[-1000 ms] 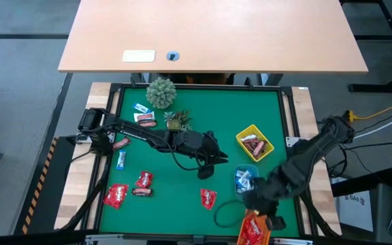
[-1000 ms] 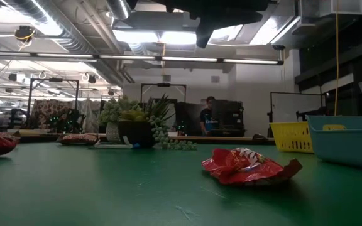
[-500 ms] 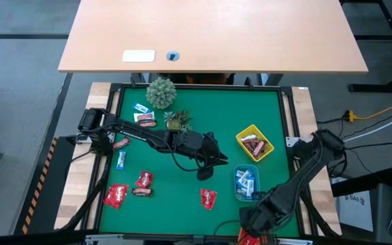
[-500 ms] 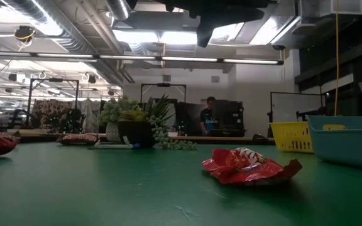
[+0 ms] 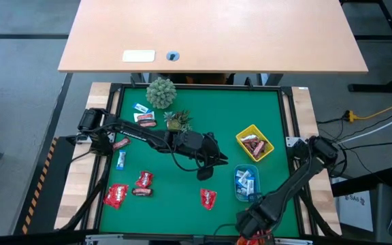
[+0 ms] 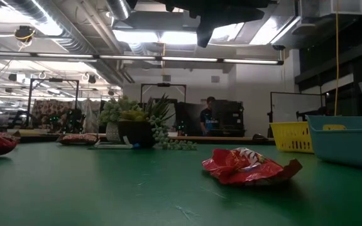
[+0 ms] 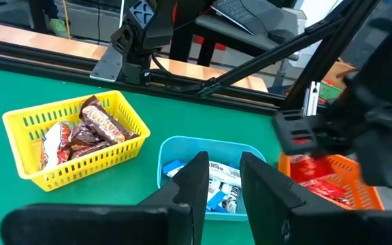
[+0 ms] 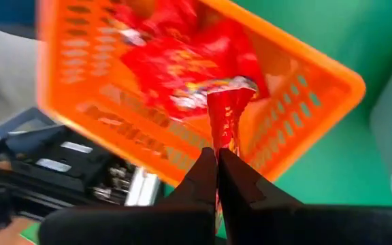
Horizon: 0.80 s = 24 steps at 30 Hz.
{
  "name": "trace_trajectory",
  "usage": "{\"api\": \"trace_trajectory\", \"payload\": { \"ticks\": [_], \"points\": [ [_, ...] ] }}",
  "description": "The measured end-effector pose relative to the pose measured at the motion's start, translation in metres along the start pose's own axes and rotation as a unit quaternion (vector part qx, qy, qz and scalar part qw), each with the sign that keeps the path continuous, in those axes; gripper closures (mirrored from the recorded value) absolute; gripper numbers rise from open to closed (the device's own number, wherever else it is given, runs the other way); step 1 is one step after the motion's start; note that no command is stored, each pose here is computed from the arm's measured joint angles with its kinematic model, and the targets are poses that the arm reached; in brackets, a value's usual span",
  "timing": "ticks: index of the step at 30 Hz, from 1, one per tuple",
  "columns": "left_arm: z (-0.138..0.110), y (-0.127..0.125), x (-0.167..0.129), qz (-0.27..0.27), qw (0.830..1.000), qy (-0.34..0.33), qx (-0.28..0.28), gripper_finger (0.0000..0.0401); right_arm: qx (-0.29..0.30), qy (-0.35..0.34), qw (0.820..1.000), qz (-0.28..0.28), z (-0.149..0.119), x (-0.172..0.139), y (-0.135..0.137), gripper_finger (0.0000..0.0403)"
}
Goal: Sort candy
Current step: Put the red candy into the orange bin
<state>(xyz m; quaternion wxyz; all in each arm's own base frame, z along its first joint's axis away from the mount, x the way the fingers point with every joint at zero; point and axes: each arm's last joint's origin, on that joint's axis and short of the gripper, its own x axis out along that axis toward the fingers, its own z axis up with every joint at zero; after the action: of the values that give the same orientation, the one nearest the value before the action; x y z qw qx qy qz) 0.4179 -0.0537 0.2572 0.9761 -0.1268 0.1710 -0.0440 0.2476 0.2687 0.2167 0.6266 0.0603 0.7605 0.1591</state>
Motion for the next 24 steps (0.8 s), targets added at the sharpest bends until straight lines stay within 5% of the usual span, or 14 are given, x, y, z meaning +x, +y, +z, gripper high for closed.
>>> {"api": "trace_trajectory", "payload": {
  "ticks": [5, 14, 24],
  "points": [
    [0.000, 0.001, 0.000, 0.001, 1.000, 0.000, 0.000, 0.0319, 0.024, 0.034, 0.999, -0.033, -0.006, 0.013, -0.015, 0.0401],
    [0.004, 0.015, 0.000, 0.017, 1.000, -0.005, -0.006, 0.0319, 0.031, -0.002, 0.995, -0.091, 0.003, 0.009, -0.031, 0.0401],
    [-0.002, 0.028, -0.001, 0.042, 0.998, 0.038, -0.012, 0.0319, 0.047, 0.005, 0.996, -0.073, 0.008, 0.006, -0.038, 0.0364]
  ]
}}
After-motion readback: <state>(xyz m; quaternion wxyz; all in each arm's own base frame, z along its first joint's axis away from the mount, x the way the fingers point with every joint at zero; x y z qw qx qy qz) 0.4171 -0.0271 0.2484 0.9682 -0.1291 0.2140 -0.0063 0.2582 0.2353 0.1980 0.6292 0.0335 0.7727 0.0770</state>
